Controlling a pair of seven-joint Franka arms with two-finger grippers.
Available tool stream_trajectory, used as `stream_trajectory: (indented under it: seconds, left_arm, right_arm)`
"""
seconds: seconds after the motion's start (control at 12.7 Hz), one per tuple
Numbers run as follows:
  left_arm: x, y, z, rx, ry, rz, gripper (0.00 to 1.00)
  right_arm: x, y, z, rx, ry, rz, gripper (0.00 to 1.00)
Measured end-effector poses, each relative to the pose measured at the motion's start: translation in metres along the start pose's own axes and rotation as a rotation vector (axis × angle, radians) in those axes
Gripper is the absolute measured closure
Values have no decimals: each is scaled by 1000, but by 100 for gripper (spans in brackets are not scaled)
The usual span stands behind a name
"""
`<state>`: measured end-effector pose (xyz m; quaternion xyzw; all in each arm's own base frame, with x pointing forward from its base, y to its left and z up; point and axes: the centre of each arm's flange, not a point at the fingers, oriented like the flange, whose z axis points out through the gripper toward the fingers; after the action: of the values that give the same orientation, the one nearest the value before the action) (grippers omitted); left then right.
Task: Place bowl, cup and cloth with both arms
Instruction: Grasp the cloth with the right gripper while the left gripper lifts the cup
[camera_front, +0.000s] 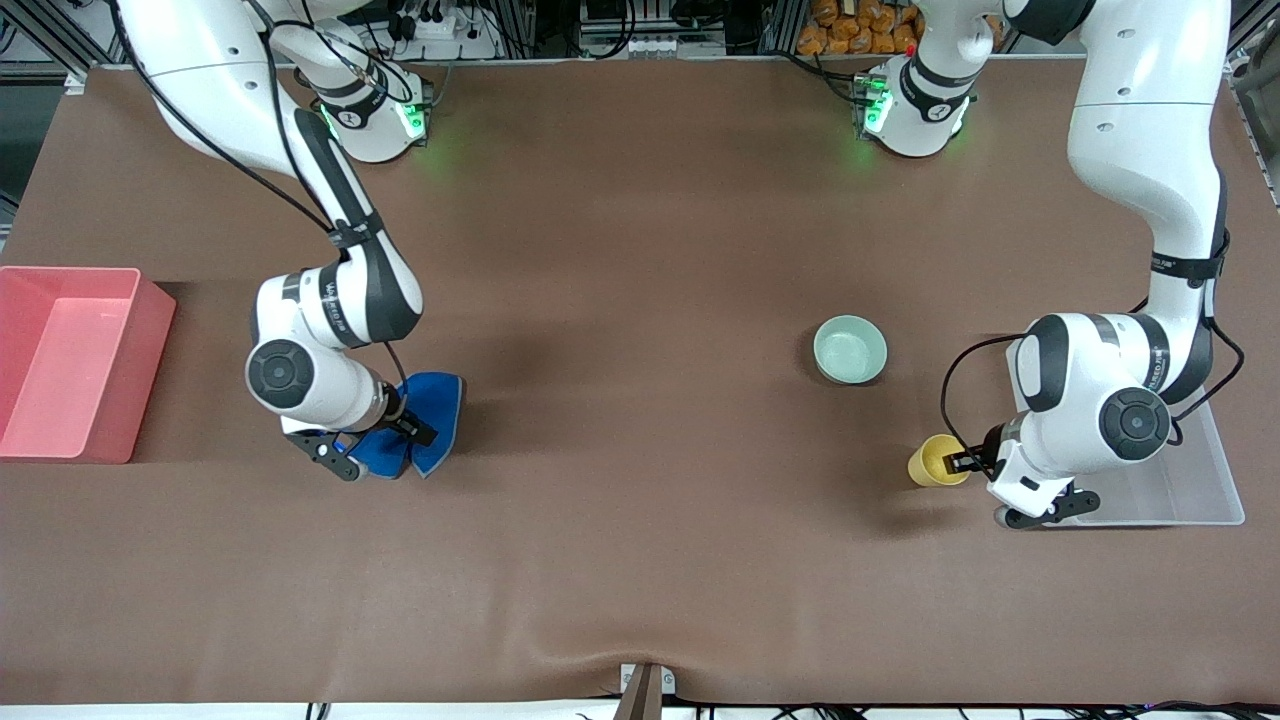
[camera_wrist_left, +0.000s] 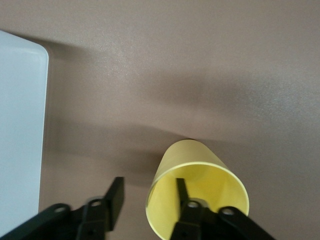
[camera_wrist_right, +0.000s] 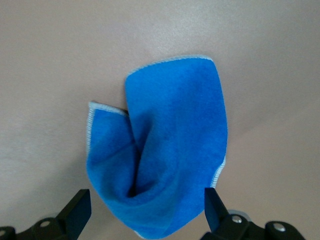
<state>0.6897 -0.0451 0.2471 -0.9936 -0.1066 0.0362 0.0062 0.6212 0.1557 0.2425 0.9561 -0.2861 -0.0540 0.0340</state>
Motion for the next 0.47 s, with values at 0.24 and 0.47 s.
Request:
stream_trajectory:
  seconds: [0.24, 0.47]
  left_arm:
    - [0, 1, -1, 0, 1, -13, 92]
    - [6, -1, -20, -9, 31, -20, 97]
  right_arm:
    - [-2, 2, 4, -9, 7, -6, 0]
    - [-1, 1, 3, -10, 25, -17, 33]
